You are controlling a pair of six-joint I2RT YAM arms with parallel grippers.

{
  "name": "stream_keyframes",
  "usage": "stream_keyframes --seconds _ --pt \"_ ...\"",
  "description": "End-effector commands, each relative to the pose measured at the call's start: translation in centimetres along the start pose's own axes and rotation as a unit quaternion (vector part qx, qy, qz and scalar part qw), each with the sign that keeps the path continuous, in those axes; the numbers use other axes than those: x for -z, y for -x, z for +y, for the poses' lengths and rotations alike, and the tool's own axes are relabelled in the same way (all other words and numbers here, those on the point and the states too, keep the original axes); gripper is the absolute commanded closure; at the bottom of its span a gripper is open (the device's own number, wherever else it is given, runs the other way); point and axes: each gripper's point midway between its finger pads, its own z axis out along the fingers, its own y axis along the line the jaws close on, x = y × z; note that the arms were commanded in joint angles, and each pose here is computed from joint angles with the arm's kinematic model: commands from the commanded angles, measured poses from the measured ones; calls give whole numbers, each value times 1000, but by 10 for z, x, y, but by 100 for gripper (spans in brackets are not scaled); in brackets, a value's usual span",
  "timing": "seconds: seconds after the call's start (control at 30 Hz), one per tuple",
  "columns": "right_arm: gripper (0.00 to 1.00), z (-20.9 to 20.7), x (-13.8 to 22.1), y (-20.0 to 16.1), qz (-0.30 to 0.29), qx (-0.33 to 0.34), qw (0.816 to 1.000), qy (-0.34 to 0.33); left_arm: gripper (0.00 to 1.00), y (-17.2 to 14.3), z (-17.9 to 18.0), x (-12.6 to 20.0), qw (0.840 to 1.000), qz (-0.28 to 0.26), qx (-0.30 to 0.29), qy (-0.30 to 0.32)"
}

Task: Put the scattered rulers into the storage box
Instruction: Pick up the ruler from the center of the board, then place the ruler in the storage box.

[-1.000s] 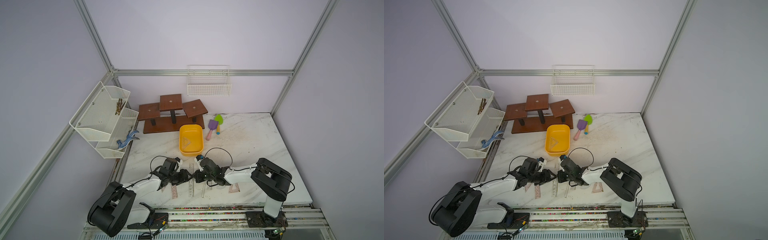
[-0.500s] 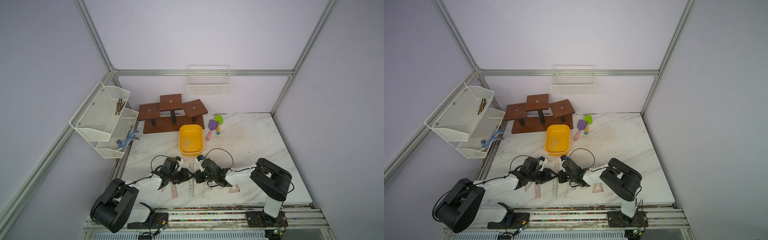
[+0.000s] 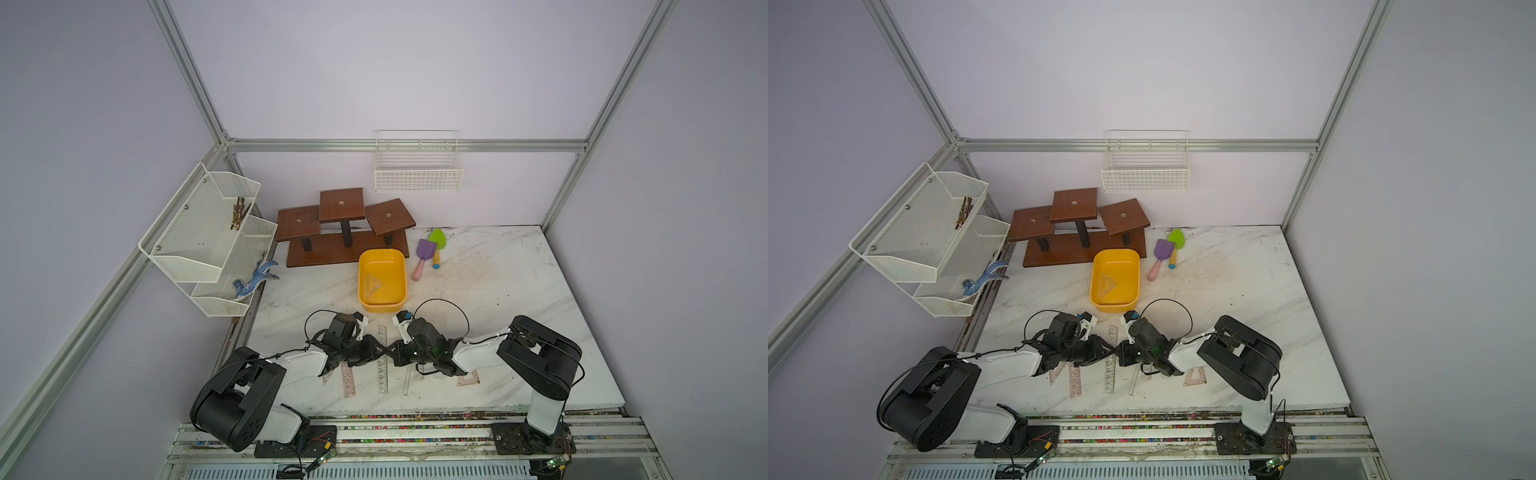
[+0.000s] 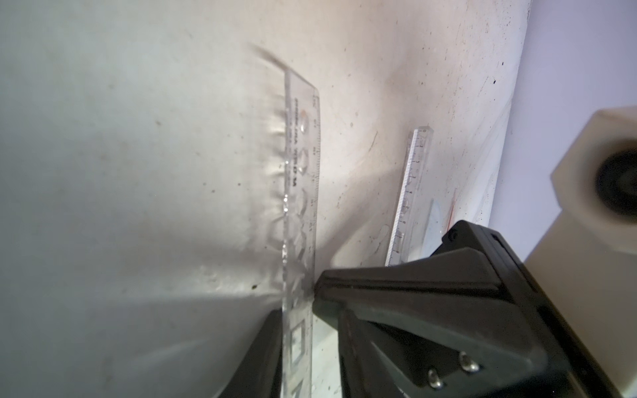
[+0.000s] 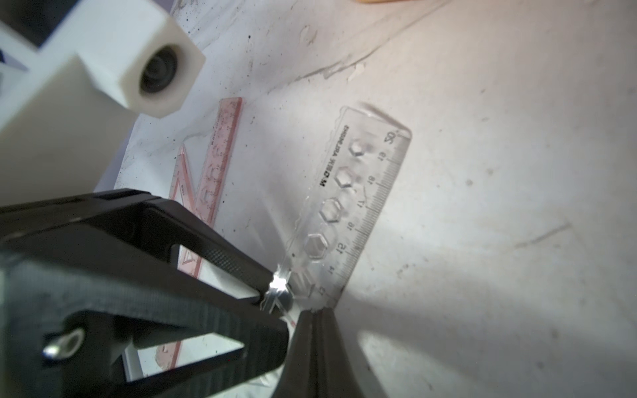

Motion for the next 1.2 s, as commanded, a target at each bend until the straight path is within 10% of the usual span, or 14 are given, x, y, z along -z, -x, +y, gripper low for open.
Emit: stream_keyframes --seconds 0.0,0.23,0.7,1.17 --pt "100 -43 -2 -44 63 -26 996 -60 75 -25 43 -4 996 35 37 80" --pt "100 -30 8 -25 47 -20 998 -34 100 -22 36 -2 996 35 30 74" --pt "75 46 119 118 -64 -46 984 159 100 91 -105 67 990 -38 -47 -126" --pt "73 14 130 164 -106 -49 976 181 100 243 -110 -14 993 -45 -59 -96"
